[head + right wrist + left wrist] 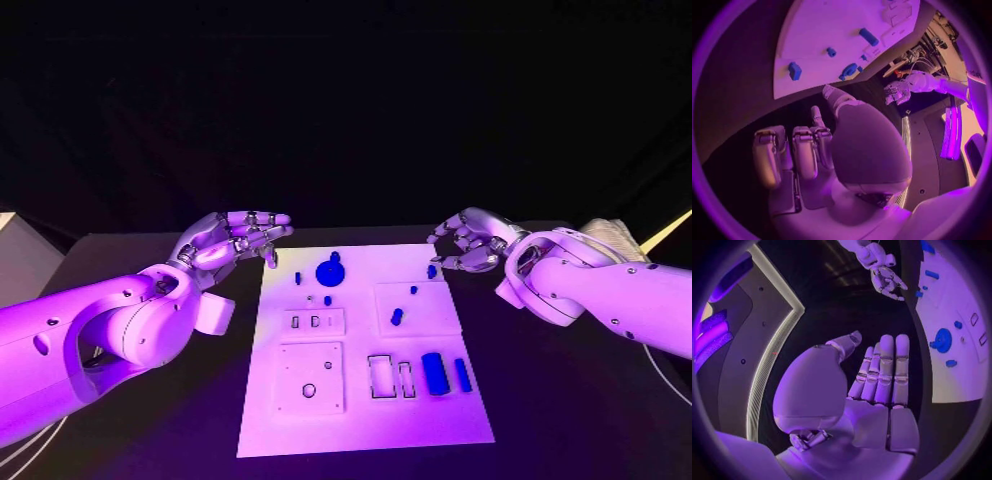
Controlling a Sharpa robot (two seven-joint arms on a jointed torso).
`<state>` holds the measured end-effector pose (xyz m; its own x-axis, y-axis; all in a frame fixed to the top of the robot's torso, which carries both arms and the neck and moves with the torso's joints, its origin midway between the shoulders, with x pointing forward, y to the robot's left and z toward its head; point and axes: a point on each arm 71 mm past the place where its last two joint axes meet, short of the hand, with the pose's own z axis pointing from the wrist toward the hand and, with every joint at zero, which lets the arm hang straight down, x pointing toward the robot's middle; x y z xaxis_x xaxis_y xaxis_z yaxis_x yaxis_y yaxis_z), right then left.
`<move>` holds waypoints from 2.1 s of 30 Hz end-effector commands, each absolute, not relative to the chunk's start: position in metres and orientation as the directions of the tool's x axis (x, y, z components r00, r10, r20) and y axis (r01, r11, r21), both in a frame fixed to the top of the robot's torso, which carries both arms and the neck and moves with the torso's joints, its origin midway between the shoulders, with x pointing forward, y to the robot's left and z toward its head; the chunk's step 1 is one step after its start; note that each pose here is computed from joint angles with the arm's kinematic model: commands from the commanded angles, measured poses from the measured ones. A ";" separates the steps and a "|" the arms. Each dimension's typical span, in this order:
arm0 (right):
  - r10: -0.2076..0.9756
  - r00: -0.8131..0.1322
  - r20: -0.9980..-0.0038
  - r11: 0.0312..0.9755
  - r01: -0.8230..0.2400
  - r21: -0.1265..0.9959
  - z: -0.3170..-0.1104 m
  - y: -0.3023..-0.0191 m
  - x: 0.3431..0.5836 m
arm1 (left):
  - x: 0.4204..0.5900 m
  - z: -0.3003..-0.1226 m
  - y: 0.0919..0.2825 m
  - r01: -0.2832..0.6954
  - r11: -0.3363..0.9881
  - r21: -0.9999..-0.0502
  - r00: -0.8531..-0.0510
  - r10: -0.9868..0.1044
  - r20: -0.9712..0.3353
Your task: Assemble the parts on the task board
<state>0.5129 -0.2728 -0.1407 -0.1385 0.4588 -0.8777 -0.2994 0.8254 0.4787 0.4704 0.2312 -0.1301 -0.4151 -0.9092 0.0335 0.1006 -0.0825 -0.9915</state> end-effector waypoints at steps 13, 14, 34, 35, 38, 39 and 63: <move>0.351 -0.160 -0.923 0.864 -0.326 0.384 -0.157 -0.295 0.524 | 0.472 -0.131 0.228 0.104 -0.096 -0.990 -0.439 -0.898 0.041; 0.349 -0.164 -0.923 0.864 -0.326 0.385 -0.159 -0.294 0.524 | 0.472 -0.131 0.228 0.104 -0.096 -0.990 -0.438 -0.898 0.041; 0.341 -0.204 -0.918 0.862 -0.322 0.392 -0.179 -0.281 0.527 | 0.473 -0.131 0.229 0.105 -0.092 -0.990 -0.435 -0.900 0.038; 0.342 -0.204 -0.918 0.862 -0.321 0.392 -0.180 -0.280 0.528 | 0.473 -0.131 0.229 0.105 -0.092 -0.990 -0.435 -0.899 0.038; 0.342 -0.202 -0.918 0.863 -0.318 0.392 -0.181 -0.279 0.529 | 0.473 -0.131 0.229 0.105 -0.092 -0.990 -0.437 -0.899 0.038; 0.342 -0.202 -0.918 0.864 -0.317 0.392 -0.181 -0.278 0.529 | 0.473 -0.131 0.228 0.105 -0.092 -0.990 -0.437 -0.899 0.038; 0.343 -0.192 -0.920 0.873 -0.296 0.387 -0.186 -0.274 0.535 | 0.472 -0.131 0.230 0.103 -0.089 -0.991 -0.435 -0.900 0.036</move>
<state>0.5354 -0.2739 -0.1852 -0.1940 0.3512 -0.9160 -0.2960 0.8692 0.3960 0.4733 0.2322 -0.1321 -0.4168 -0.9084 0.0324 0.0987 -0.0807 -0.9918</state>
